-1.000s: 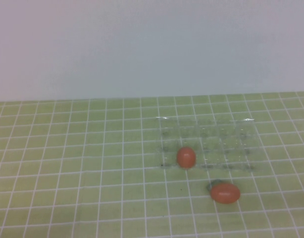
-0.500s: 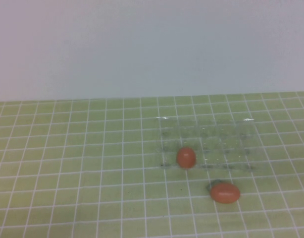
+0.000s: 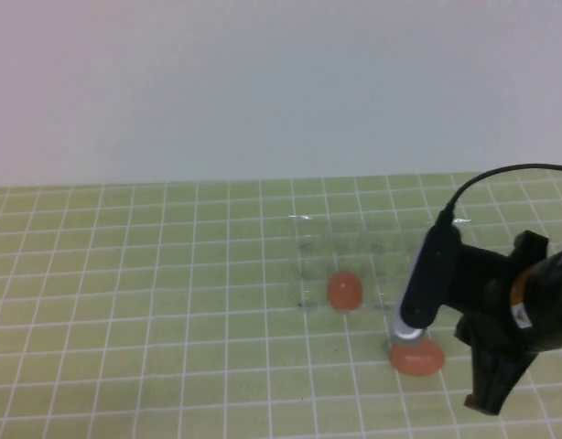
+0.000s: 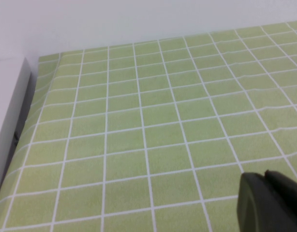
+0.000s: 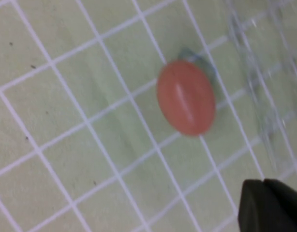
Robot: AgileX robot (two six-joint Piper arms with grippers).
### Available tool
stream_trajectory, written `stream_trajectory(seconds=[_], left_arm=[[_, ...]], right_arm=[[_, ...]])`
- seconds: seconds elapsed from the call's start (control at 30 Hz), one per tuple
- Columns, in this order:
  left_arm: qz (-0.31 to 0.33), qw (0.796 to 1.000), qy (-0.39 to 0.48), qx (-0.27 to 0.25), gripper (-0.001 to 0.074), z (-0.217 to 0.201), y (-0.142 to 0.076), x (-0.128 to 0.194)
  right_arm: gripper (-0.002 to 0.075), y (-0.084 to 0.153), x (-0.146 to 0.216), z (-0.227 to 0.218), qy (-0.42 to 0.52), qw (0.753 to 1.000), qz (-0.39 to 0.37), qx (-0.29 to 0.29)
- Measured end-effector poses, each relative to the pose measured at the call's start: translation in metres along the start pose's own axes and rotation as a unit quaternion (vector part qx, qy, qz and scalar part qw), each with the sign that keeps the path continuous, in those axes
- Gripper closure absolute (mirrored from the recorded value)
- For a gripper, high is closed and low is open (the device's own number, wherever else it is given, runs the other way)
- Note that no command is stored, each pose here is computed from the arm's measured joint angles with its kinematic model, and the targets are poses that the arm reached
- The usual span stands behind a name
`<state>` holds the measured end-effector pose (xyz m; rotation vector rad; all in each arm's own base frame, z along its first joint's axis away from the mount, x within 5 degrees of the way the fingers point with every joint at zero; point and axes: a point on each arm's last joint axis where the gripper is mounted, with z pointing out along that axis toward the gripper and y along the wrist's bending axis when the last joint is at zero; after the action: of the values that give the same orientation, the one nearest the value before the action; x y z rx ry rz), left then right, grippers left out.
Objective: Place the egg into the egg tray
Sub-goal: Pick up the egg
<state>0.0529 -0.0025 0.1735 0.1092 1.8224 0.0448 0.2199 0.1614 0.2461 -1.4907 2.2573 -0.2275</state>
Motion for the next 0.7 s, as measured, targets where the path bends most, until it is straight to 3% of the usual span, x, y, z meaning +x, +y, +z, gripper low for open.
stream_trajectory(seconds=[0.1, 0.17, 0.4, 0.47, 0.7], left_arm=[[0.000, 1.000, 0.000, 0.000, 0.0735, 0.000, 0.000, 0.000], [0.000, 1.000, 0.000, 0.000, 0.0735, 0.000, 0.000, 0.000], [0.000, 1.000, 0.000, 0.000, 0.0735, 0.000, 0.000, 0.000], [0.000, 1.000, 0.000, 0.000, 0.0735, 0.000, 0.000, 0.000], [0.000, 1.000, 0.000, 0.000, 0.0735, 0.000, 0.000, 0.000]], right_arm=[[0.0673, 0.004, -0.013, 0.013, -0.002, 0.999, -0.032, -0.007], [0.0599, 0.007, -0.017, 0.022, 0.002, 0.999, -0.042, -0.014], [0.0210, 0.015, -0.021, 0.034, 0.008, 0.999, -0.041, -0.034], [0.0136, 0.014, -0.022, 0.034, 0.002, 0.999, -0.040, -0.033], [0.0071, 0.019, -0.024, 0.052, 0.013, 0.996, -0.081, -0.043]])
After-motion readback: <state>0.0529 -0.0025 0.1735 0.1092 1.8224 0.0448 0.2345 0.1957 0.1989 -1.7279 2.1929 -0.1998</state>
